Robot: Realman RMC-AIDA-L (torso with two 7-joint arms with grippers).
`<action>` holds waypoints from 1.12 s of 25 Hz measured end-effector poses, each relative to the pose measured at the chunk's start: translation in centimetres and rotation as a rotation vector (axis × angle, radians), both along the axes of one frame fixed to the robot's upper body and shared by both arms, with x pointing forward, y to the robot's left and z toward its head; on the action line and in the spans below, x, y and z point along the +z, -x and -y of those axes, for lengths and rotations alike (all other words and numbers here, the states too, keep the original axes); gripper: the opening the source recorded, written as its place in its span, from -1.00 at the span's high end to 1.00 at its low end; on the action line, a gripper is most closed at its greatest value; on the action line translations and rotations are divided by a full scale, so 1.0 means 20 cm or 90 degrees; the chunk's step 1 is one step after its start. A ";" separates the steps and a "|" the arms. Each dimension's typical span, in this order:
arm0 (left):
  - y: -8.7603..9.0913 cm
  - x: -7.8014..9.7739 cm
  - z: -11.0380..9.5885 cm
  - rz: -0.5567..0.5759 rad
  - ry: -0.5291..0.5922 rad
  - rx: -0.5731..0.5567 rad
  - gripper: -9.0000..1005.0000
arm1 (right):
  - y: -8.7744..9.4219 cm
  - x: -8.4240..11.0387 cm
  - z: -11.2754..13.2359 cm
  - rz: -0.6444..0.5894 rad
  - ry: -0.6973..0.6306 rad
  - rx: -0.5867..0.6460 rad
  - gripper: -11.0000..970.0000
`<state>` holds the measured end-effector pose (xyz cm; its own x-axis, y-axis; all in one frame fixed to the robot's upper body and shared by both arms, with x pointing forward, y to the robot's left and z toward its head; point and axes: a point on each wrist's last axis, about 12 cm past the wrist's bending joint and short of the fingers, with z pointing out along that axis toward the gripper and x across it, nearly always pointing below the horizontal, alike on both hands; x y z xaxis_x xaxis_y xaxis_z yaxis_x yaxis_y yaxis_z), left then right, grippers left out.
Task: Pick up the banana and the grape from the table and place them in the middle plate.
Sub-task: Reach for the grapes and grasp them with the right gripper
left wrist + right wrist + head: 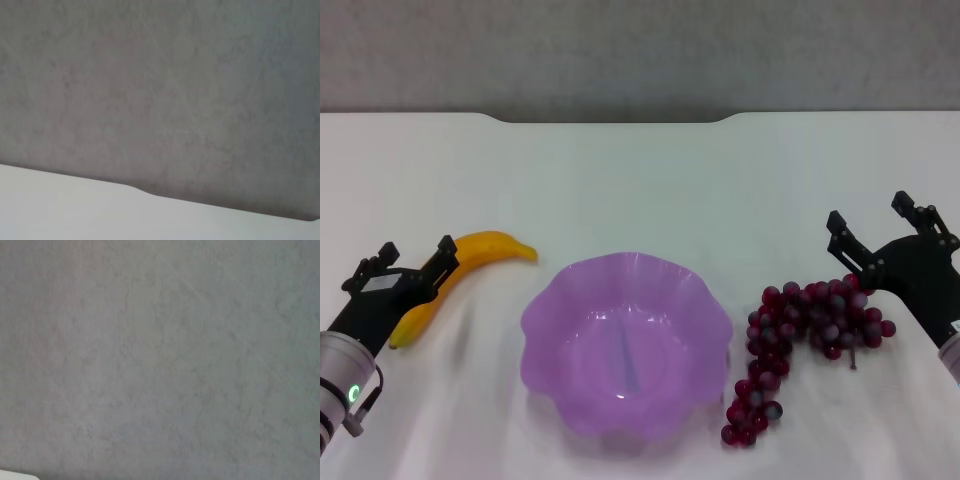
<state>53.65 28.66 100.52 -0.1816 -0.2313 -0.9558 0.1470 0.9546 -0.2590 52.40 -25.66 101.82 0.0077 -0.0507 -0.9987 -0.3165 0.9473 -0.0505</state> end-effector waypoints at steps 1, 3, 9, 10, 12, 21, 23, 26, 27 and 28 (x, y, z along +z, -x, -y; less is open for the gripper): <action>0.00 0.00 0.00 -0.001 0.000 -0.001 -0.75 | 0.00 0.00 0.00 0.000 0.000 0.000 -0.84; 0.00 0.00 0.00 -0.003 -0.001 -0.001 -0.75 | 0.00 0.00 0.00 0.000 0.000 0.001 -0.84; 0.00 0.00 0.00 -0.003 -0.002 -0.002 -0.75 | 0.00 0.00 0.00 0.000 -0.001 0.000 -0.84; 0.00 0.00 0.00 -0.003 -0.002 -0.002 -0.75 | 0.00 0.00 0.00 0.002 -0.004 0.000 -0.84; 0.00 0.00 0.00 -0.004 -0.003 -0.002 -0.75 | 0.01 0.01 -0.01 0.007 -0.012 -0.001 -0.84; 0.03 -0.02 -0.03 -0.012 -0.006 0.011 -0.75 | 0.01 0.07 0.10 0.020 -0.060 -0.031 -0.84; 0.03 -0.02 -0.03 -0.012 -0.007 0.011 -0.75 | -0.01 0.08 0.13 -0.011 -0.071 -0.028 -0.84; 0.03 -0.02 -0.04 -0.015 -0.008 0.012 -0.75 | -0.05 0.10 0.17 -0.052 -0.069 -0.024 -0.84; 0.03 -0.03 -0.04 -0.017 -0.009 0.013 -0.75 | -0.06 0.10 0.18 -0.067 -0.065 -0.027 -0.84; 0.03 -0.03 -0.04 -0.018 -0.009 0.013 -0.75 | -0.07 0.10 0.19 -0.078 -0.061 -0.029 -0.84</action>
